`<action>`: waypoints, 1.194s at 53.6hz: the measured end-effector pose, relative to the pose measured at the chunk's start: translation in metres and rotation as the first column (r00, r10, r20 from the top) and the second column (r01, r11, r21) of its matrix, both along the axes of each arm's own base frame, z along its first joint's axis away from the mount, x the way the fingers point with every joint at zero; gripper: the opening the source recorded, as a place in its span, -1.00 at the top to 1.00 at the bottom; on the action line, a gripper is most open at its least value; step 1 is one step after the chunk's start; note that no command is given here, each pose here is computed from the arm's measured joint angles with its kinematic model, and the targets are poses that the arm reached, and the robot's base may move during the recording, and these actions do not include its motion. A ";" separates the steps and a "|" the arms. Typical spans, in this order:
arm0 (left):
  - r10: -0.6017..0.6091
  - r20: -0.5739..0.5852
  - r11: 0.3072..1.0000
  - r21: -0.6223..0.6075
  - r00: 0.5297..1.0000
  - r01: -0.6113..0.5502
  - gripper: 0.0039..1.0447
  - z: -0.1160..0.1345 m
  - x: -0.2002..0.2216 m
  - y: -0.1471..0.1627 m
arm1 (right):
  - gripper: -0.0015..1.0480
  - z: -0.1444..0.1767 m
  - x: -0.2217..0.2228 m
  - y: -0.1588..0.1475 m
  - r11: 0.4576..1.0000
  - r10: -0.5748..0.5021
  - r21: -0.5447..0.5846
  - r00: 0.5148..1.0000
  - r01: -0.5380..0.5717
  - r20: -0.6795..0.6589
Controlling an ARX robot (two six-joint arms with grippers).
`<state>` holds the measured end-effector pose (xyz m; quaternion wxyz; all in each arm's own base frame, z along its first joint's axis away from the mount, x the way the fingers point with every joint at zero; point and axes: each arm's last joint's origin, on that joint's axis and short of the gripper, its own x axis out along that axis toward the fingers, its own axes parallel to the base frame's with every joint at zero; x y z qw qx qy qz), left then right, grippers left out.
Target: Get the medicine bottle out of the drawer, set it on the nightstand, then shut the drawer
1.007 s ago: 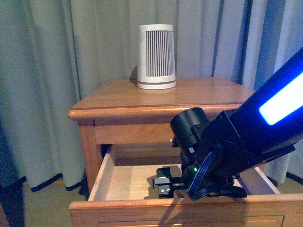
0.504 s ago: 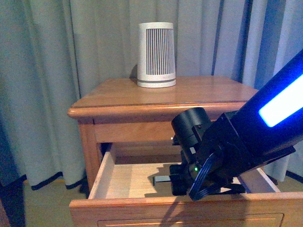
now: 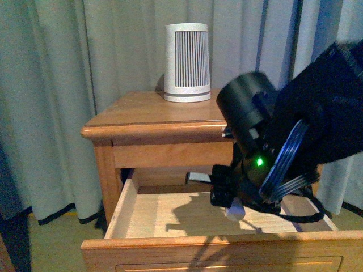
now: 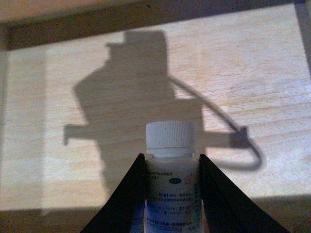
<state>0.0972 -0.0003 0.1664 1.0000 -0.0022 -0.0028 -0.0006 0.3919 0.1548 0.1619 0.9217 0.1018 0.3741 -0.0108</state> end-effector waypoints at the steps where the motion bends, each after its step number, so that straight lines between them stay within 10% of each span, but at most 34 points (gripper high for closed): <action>1: 0.000 0.000 1.000 0.000 1.000 0.000 -0.87 0.000 0.000 0.000 | 0.46 0.007 -0.005 0.000 1.000 0.000 0.009 1.000 0.000 0.007; 16: 0.000 0.000 1.000 0.000 1.000 0.000 -0.87 0.000 0.000 0.000 | 0.46 0.100 -0.049 -0.012 1.000 0.000 0.025 0.970 -0.006 0.241; 31: 0.000 0.000 1.000 0.000 1.000 0.000 -0.87 0.000 0.000 0.000 | 0.46 0.169 -0.001 -0.052 0.990 -0.010 -0.124 0.890 0.074 0.456; 57: 0.000 0.000 1.000 0.000 1.000 0.000 -0.87 0.000 0.000 0.000 | 0.45 0.117 0.095 -0.063 0.948 -0.078 -0.258 0.921 0.187 0.381; 64: 0.000 0.000 1.000 0.000 1.000 0.000 -0.87 0.000 0.000 0.000 | 0.03 0.114 0.099 -0.065 0.946 -0.087 -0.253 0.911 0.203 0.404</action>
